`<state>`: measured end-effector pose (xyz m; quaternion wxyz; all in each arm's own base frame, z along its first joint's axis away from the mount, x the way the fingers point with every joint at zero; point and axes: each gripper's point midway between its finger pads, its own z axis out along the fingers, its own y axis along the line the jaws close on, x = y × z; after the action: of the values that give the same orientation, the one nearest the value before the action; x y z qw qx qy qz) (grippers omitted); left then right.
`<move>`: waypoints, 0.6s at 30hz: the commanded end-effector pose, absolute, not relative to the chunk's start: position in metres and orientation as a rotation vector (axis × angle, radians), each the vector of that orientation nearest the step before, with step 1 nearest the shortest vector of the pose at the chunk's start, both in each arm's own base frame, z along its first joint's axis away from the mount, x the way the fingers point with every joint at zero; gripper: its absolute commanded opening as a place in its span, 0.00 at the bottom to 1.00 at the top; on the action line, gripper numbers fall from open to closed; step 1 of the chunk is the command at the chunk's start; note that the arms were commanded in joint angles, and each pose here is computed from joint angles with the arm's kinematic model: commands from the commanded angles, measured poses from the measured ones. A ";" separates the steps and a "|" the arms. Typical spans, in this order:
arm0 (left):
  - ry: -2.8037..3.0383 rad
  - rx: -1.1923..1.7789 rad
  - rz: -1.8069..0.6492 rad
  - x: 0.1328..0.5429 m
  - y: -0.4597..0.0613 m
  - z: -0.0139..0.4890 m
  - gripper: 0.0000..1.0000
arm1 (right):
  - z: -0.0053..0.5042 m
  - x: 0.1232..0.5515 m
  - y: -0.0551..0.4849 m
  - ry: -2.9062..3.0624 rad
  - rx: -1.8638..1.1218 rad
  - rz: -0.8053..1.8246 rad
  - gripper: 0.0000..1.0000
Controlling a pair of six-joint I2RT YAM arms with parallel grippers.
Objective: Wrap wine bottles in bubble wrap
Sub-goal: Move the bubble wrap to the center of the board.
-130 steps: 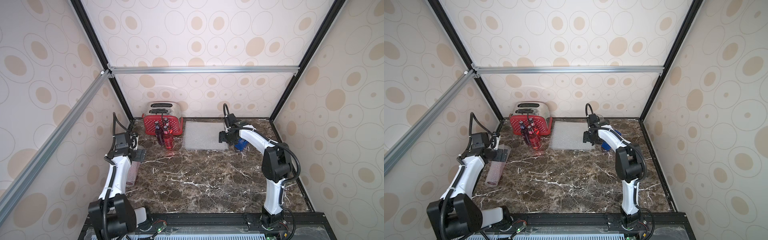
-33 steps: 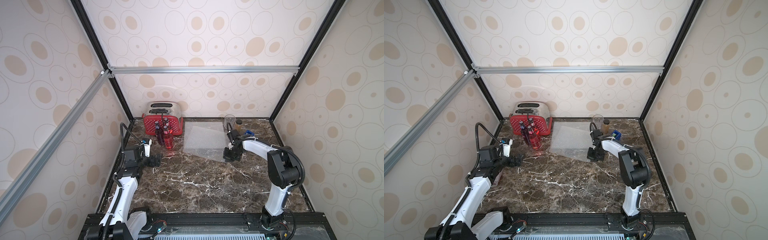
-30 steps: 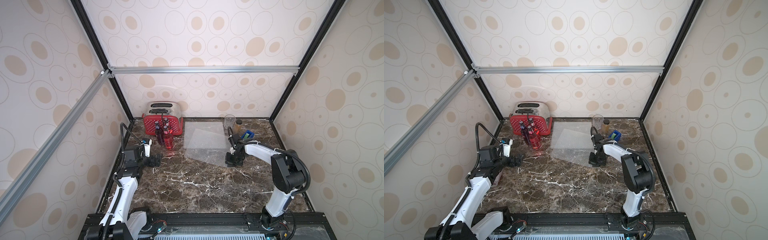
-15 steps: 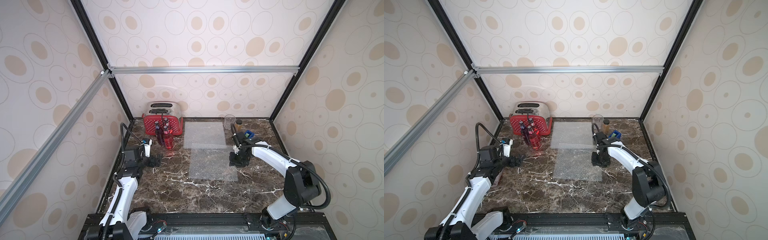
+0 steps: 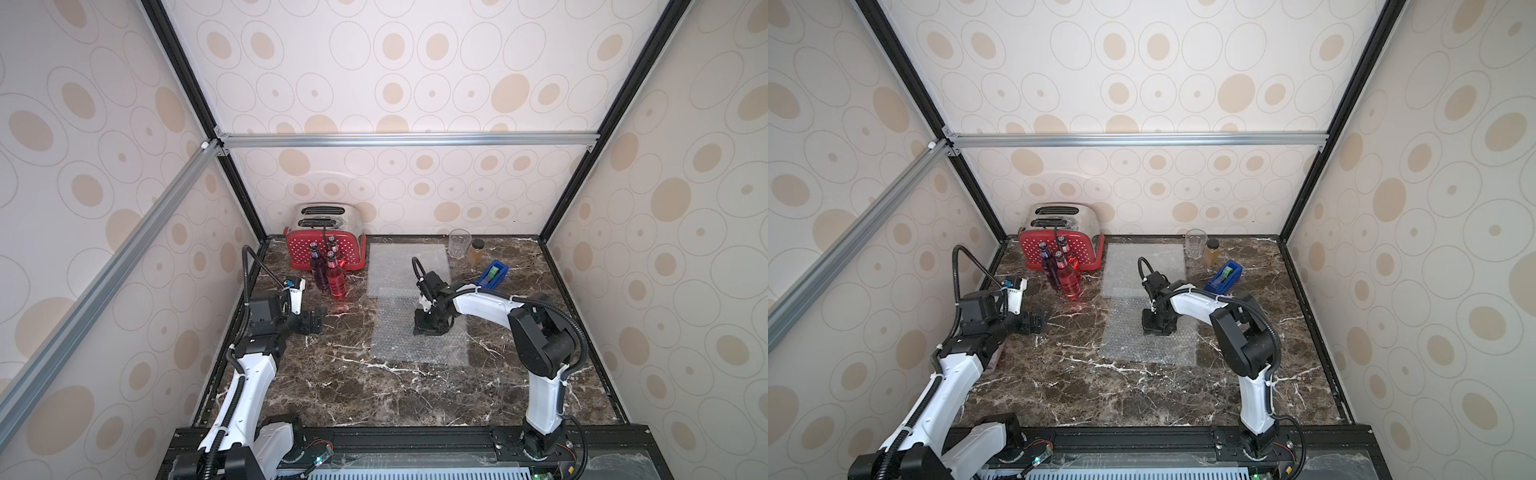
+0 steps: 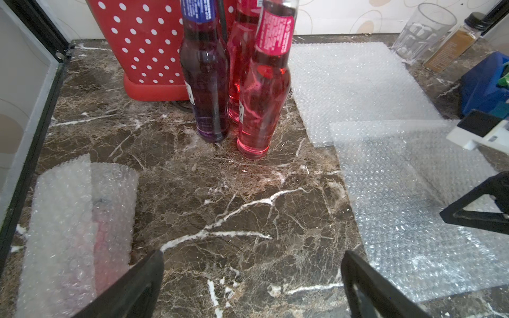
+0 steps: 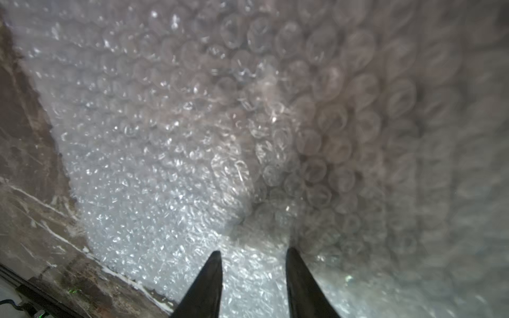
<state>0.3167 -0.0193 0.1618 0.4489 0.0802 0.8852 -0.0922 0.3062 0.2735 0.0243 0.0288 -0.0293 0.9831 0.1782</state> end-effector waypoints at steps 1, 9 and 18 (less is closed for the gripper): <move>2.153 0.243 -0.229 0.321 -0.024 0.177 0.99 | 0.004 0.279 0.269 3.115 -0.041 0.527 0.40; 2.152 0.250 -0.228 0.320 -0.024 0.178 1.00 | -0.002 0.268 0.269 3.134 -0.086 0.503 0.38; 2.135 0.245 -0.237 0.322 -0.026 0.193 0.99 | 0.014 0.267 0.272 3.110 -0.036 0.491 0.40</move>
<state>0.3177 -0.0216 0.1693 0.4517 0.0849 0.8829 -0.0963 0.2893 0.2873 0.0253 0.0333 -0.0229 0.9798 0.1961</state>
